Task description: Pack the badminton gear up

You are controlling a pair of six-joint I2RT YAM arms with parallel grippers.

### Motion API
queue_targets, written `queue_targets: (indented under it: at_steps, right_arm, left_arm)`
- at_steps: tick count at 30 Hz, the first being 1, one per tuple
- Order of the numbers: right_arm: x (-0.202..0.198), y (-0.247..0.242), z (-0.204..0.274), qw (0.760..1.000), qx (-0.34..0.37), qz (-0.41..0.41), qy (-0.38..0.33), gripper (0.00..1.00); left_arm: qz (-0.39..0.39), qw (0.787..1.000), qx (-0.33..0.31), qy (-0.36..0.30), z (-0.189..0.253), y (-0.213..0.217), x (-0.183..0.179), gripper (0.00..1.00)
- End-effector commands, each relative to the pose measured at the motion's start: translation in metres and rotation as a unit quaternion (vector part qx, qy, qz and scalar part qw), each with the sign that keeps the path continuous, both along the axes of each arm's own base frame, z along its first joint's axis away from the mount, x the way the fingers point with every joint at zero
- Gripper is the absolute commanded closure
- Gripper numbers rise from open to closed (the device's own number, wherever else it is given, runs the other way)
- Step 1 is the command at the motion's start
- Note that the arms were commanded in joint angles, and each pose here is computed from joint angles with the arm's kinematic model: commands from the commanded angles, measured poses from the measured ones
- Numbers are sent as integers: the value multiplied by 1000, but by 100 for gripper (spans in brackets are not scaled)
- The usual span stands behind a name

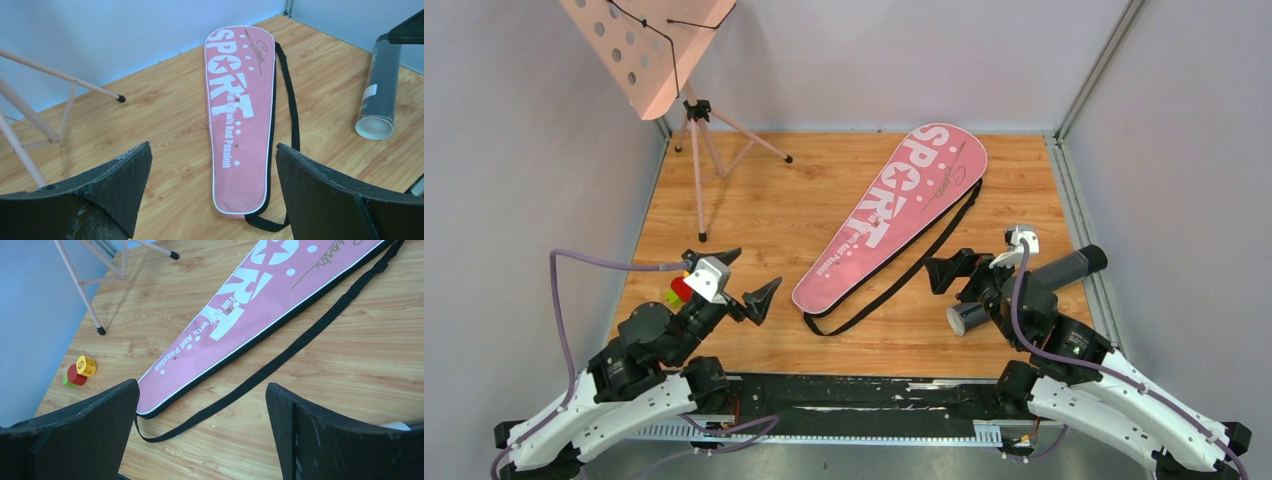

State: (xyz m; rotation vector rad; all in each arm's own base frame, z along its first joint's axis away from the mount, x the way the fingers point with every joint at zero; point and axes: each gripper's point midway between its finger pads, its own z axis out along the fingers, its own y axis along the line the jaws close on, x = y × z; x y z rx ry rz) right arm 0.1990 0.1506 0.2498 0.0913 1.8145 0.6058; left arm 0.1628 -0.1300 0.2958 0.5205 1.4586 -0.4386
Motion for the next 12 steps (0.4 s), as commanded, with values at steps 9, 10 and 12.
queue_targets:
  at_steps: [9, 10, 12]
  right_arm:
    - [3, -4, 1, 1000, -9, -11, -11, 0]
    - [3, -4, 2, 1000, -10, -11, -11, 0]
    - [4, -4, 1, 1000, -9, -12, -10, 0]
  left_arm:
    - [12, 1000, 8, -6, -2, 4, 3, 0]
    - [11, 1000, 8, -6, -1, 4, 2, 0]
    - [11, 1000, 9, -7, -1, 4, 2, 0]
